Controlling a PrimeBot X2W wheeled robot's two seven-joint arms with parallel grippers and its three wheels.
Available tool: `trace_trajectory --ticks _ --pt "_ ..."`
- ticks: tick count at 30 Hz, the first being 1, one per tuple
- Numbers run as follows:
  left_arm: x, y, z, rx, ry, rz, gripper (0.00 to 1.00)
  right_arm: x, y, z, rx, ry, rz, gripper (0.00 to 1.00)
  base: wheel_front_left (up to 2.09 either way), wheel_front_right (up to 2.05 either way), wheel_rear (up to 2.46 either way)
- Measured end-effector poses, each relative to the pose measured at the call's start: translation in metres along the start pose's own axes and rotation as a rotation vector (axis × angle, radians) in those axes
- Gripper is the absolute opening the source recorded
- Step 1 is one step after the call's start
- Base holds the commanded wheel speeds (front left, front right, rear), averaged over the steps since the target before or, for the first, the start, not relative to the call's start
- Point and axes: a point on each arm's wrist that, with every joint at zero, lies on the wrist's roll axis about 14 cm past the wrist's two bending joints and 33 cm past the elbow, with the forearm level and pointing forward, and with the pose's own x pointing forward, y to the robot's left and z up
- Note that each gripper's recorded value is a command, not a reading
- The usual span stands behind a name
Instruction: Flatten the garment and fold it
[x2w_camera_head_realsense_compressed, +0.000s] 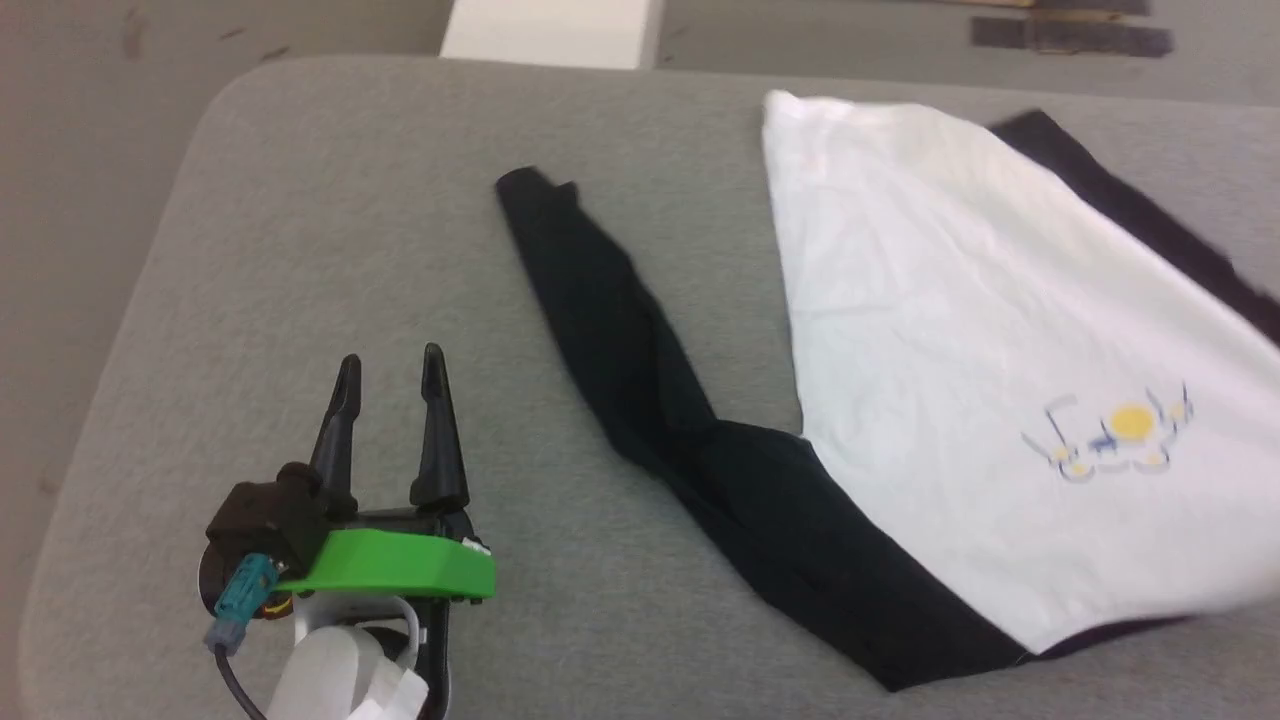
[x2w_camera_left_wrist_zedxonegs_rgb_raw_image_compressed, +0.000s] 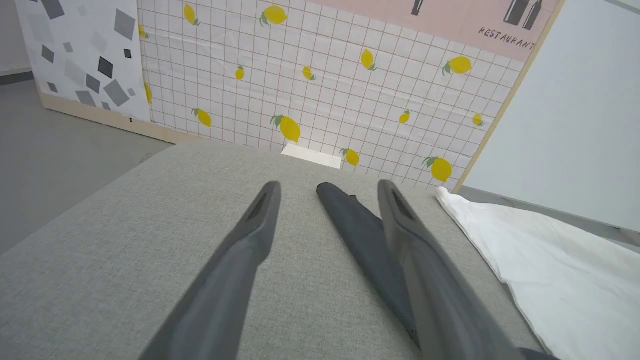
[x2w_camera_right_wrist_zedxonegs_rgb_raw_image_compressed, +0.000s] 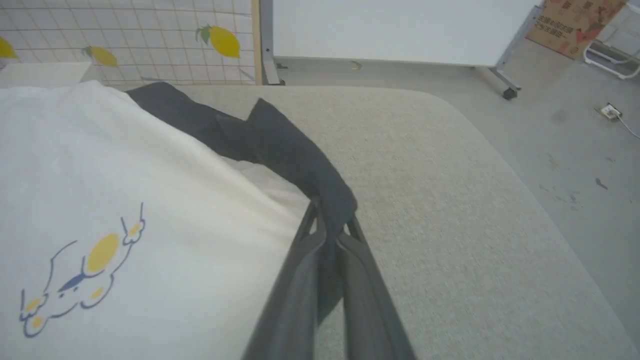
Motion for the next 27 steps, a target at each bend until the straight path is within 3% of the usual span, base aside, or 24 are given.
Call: trace_trajectory --ticks 4,8,11,12,13,14,19,22,27 --pt "0.005 -0.021 -0.001 -0.022 -0.002 -0.065 1.00 -0.035 -0.048 -0.056 0.056 0.224 -0.093 0.00 0.00 0.00 0.00" --pt "0.005 -0.038 -0.002 -0.036 0.002 -0.114 1.00 -0.066 -0.055 -0.110 0.132 0.427 -0.082 0.00 0.00 0.00 0.00" --pt "0.005 -0.049 -0.004 -0.040 0.006 -0.151 1.00 -0.078 -0.049 -0.132 0.173 0.489 -0.056 0.00 0.00 0.00 0.00" --pt "0.005 -0.052 -0.004 -0.042 0.007 -0.160 1.00 -0.080 -0.047 -0.135 0.184 0.491 -0.049 0.16 0.00 0.00 0.00" --pt "0.004 -0.055 -0.004 -0.043 0.008 -0.168 1.00 -0.080 -0.045 -0.135 0.197 0.477 -0.039 0.69 0.00 0.00 0.00" --pt "0.004 -0.058 -0.004 -0.045 0.009 -0.177 1.00 -0.080 -0.044 -0.134 0.207 0.449 -0.036 1.00 0.00 0.00 0.00" --pt "-0.004 -0.070 -0.009 -0.049 0.030 -0.217 1.00 -0.071 -0.043 -0.097 0.227 0.197 -0.028 1.00 0.00 0.00 0.00" --pt "-0.012 -0.081 -0.020 -0.048 0.070 -0.252 1.00 -0.069 -0.041 -0.054 0.219 -0.037 -0.020 1.00 0.00 0.00 0.00" --pt "-0.035 -0.106 -0.058 -0.053 0.250 -0.333 1.00 -0.074 -0.027 -0.030 0.225 -0.172 0.027 1.00 0.00 0.00 0.00"
